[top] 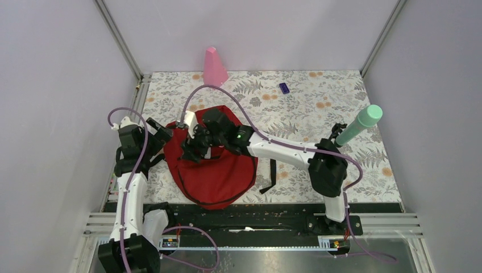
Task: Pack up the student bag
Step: Adjust the stationery in the student bag.
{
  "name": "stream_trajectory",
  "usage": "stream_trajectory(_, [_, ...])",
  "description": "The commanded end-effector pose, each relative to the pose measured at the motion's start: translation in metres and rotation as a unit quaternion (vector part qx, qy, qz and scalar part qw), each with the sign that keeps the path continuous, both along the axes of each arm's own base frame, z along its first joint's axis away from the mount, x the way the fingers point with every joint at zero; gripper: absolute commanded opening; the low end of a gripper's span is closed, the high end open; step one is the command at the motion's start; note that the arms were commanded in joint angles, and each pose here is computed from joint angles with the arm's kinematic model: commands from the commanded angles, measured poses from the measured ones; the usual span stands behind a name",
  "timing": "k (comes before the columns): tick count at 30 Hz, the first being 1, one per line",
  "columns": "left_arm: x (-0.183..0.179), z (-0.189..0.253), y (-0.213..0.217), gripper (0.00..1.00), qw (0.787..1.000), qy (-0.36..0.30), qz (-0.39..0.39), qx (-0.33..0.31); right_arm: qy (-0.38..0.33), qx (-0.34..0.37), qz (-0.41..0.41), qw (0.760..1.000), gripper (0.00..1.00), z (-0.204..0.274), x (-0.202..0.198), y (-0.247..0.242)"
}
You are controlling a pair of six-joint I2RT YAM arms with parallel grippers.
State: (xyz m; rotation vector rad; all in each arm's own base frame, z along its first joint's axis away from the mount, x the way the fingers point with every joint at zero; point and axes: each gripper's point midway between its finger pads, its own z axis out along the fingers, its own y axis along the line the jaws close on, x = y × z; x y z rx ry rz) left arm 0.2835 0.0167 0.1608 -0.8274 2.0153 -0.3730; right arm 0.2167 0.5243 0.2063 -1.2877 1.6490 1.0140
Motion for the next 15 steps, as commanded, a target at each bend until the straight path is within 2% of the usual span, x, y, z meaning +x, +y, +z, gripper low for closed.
stream_trajectory(1, [0.008, 0.003, 0.007, 0.99, 1.000, -0.024, 0.010, -0.009, -0.038, -0.035, 0.077, 0.996, 0.72, -0.012, -0.015, 0.017])
stream_trajectory(9, [0.008, -0.004, 0.009, 0.99, 1.000, -0.018, 0.013, -0.018, -0.093, -0.090, 0.102, 0.986, 0.68, -0.053, -0.028, 0.023])
stream_trajectory(13, [0.009, -0.006, 0.007, 0.99, 1.000, -0.015, 0.008, -0.022, -0.131, -0.118, 0.071, 0.982, 0.65, -0.070, -0.016, 0.030])
stream_trajectory(15, [0.008, -0.006, 0.007, 0.99, 1.000, -0.015, 0.006, -0.022, -0.148, -0.123, 0.049, 0.980, 0.61, -0.072, -0.007, 0.032])
